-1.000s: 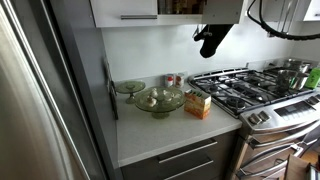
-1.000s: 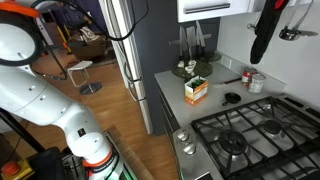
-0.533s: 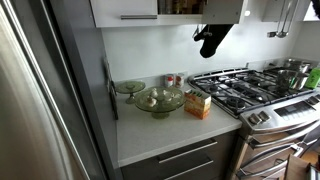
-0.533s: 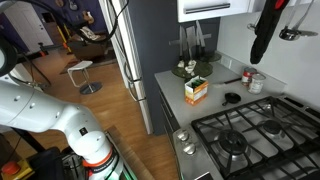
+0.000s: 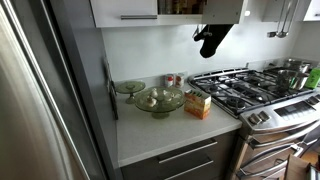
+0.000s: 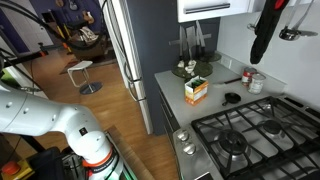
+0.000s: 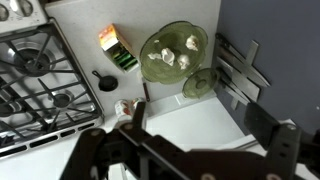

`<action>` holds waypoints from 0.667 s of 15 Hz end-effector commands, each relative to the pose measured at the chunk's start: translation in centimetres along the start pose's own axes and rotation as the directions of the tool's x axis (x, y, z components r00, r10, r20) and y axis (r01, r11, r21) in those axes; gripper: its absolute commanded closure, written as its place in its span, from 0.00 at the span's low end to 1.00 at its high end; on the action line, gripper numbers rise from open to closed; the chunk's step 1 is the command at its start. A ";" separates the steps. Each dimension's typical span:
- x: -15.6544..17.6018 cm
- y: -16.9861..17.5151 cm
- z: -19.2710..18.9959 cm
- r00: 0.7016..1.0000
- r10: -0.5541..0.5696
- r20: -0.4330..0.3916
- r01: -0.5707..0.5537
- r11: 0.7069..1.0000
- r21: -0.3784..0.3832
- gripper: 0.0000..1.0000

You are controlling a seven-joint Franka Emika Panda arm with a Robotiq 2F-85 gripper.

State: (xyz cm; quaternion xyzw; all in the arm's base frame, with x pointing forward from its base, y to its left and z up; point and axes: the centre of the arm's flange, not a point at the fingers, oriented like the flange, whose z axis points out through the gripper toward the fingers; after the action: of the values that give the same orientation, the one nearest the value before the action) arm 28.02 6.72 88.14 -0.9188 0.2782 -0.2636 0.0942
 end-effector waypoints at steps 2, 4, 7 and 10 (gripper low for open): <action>-2.2 2.9 -2.1 0.988 -0.151 0.043 0.155 0.981 -0.120 0.00; -2.9 3.6 -3.1 0.986 -0.168 0.016 0.169 0.976 -0.140 0.00; -3.9 4.4 -4.7 0.984 -0.172 -0.049 0.163 0.976 -0.146 0.00; -4.9 5.1 -5.9 0.983 -0.158 -0.091 0.145 0.979 -0.143 0.00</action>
State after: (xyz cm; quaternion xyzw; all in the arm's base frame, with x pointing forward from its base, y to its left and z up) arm 20.85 5.34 89.73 -0.9331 0.2234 -0.2815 0.0084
